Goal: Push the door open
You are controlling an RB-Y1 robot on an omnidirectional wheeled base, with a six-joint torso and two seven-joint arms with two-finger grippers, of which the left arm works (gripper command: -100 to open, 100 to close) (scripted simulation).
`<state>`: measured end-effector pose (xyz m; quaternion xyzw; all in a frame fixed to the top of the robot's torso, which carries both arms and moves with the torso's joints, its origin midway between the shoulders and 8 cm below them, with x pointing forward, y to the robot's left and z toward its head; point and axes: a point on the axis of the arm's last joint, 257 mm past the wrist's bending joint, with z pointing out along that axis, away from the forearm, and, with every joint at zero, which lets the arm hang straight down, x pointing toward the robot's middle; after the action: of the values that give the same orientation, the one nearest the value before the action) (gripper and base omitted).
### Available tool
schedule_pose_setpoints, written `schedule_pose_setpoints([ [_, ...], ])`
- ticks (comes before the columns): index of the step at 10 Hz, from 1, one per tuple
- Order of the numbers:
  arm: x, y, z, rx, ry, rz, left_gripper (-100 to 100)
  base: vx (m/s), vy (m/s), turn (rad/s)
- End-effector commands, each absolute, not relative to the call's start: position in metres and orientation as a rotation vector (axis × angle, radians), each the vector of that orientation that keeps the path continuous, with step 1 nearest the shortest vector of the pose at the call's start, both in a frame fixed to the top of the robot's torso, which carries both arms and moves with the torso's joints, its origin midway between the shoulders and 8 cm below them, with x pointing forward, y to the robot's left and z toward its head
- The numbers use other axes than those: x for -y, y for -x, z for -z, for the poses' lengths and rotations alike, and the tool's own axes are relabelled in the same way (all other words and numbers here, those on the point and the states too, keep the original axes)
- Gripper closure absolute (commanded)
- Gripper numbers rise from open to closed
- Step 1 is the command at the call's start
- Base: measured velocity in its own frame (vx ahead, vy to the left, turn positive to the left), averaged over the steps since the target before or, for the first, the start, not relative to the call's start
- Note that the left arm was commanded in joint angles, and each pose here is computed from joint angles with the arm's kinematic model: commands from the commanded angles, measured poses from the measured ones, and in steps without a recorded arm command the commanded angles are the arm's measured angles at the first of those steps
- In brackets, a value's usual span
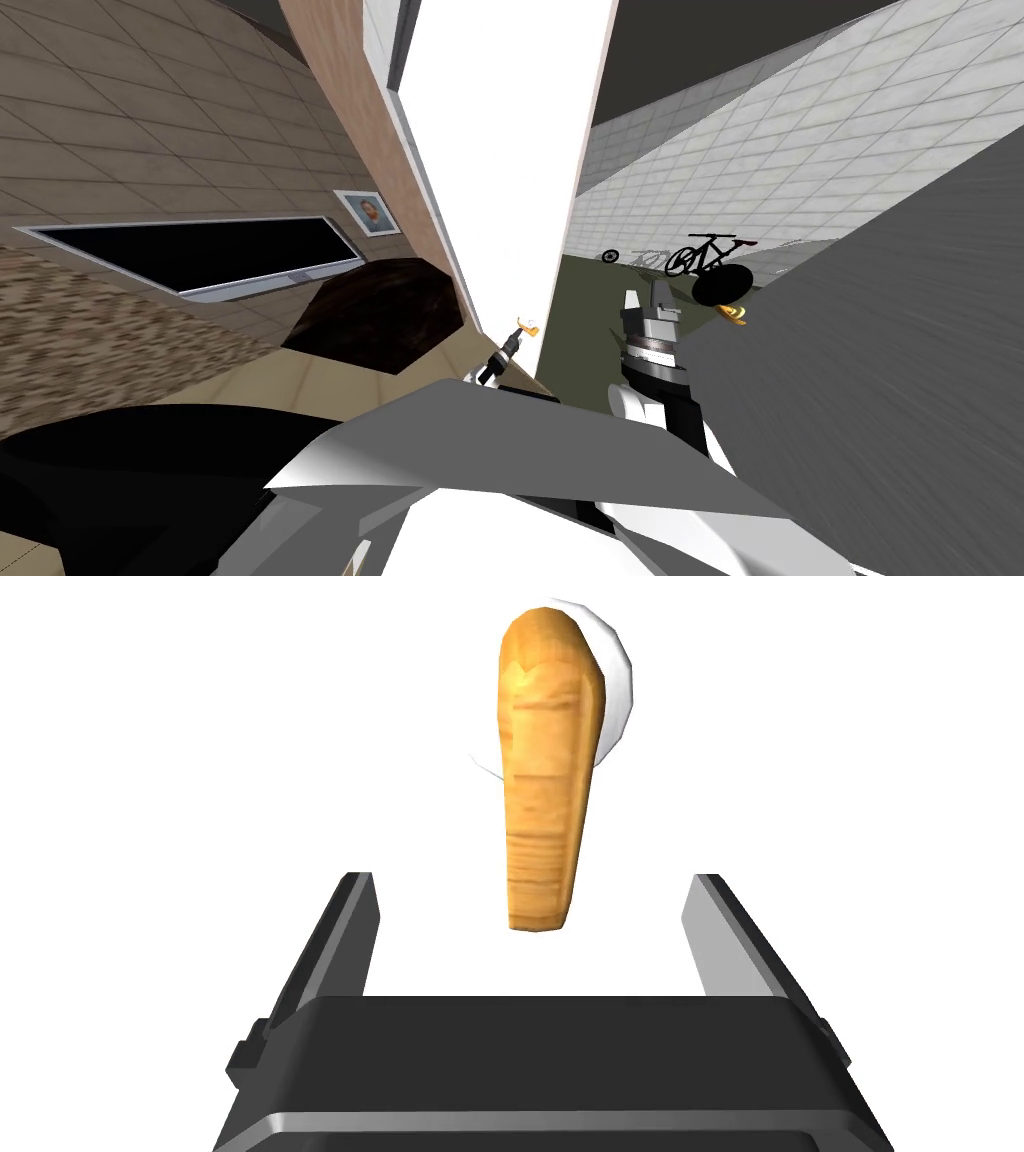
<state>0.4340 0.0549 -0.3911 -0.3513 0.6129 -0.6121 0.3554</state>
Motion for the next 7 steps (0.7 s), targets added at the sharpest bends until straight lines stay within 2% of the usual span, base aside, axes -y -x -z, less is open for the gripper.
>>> schedule_pose_setpoints([
  [1,-0.0544,-0.4344,0.3914,-1.579,0.912,1.579,-100,0.179,-0.072,-0.035],
  [4,-0.0531,-0.4346,0.3914,-1.575,0.917,1.579,-100,0.138,-0.07,-0.02],
  [5,-0.0531,-0.4346,0.3914,-1.575,0.917,1.579,100,-0.011,0.006,0.004],
  [7,-0.0531,-0.4346,0.3914,-1.575,0.917,1.579,100,-0.019,0.013,-0.015],
])
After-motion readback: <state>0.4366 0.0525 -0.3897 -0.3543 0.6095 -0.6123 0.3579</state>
